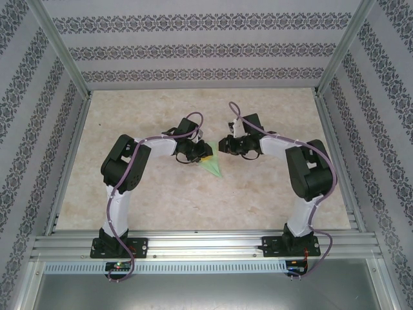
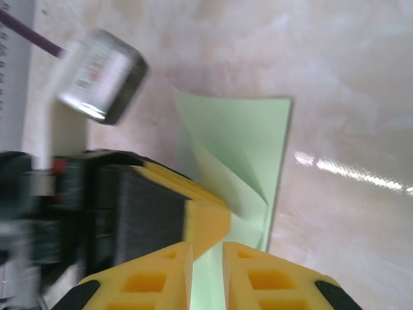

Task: Fold a paper plane with a square sheet of paper (fold left side to right side)
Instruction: Fourth fold the wing at the center of the table.

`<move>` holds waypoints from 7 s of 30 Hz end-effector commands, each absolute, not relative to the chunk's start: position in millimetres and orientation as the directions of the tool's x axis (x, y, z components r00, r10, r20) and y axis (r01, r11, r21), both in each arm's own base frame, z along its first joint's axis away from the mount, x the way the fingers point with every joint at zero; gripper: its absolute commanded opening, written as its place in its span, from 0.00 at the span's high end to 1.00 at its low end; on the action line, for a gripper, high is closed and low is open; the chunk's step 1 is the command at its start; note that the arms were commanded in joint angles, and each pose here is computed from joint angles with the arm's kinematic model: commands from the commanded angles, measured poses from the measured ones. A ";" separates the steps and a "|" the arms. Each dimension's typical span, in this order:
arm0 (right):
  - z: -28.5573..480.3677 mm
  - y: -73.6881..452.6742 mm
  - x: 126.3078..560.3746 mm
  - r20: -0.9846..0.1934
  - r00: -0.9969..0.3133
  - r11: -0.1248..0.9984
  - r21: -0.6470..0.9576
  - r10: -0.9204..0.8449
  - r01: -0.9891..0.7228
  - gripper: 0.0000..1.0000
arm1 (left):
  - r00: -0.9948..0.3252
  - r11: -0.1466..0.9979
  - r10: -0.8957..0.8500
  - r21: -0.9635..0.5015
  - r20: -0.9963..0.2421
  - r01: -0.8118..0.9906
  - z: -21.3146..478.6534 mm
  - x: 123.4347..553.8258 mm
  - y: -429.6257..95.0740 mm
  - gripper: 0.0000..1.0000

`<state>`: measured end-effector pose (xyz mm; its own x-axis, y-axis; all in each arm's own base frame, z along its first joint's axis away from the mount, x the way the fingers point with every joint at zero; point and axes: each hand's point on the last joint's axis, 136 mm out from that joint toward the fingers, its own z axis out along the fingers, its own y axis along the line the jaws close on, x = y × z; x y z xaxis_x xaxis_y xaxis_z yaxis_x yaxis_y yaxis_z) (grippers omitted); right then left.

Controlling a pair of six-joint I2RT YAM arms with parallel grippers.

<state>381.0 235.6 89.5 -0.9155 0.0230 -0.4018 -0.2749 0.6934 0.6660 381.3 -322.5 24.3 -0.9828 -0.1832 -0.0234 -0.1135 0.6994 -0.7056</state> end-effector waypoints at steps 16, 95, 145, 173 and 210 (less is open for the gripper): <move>58.9 275.3 304.8 -0.258 -0.961 0.615 0.743 -0.102 -0.265 0.83 | -0.980 0.763 -0.198 -0.623 0.031 -0.174 -10.7 362.1 -307.7 0.75; -26.5 218.0 188.3 0.133 -0.981 0.844 0.535 -0.139 -0.047 0.83 | -0.981 0.785 -0.192 -0.595 0.030 -0.172 -17.2 363.8 -304.2 0.76; 12.9 236.4 267.3 -0.117 -0.990 0.844 0.520 -0.078 -0.128 0.85 | -0.983 0.783 -0.182 -0.600 0.033 -0.165 -16.8 362.6 -305.2 0.76; -31.3 206.8 229.2 0.024 -0.996 0.911 0.407 -0.083 -0.066 0.91 | -0.995 0.707 -0.094 -0.706 -0.042 -0.037 58.1 331.2 -341.9 0.74; -44.6 200.4 213.6 0.057 -0.992 0.945 0.316 -0.108 -0.085 0.92 | -0.984 0.766 -0.178 -0.627 0.004 -0.141 1.0 370.9 -311.5 0.75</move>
<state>254.5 239.9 7.5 -0.9892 -0.1094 -0.0979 -0.1442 0.8485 0.5092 342.1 -341.0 25.0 -0.9920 -0.1115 0.0586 -0.1206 0.7068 -0.6970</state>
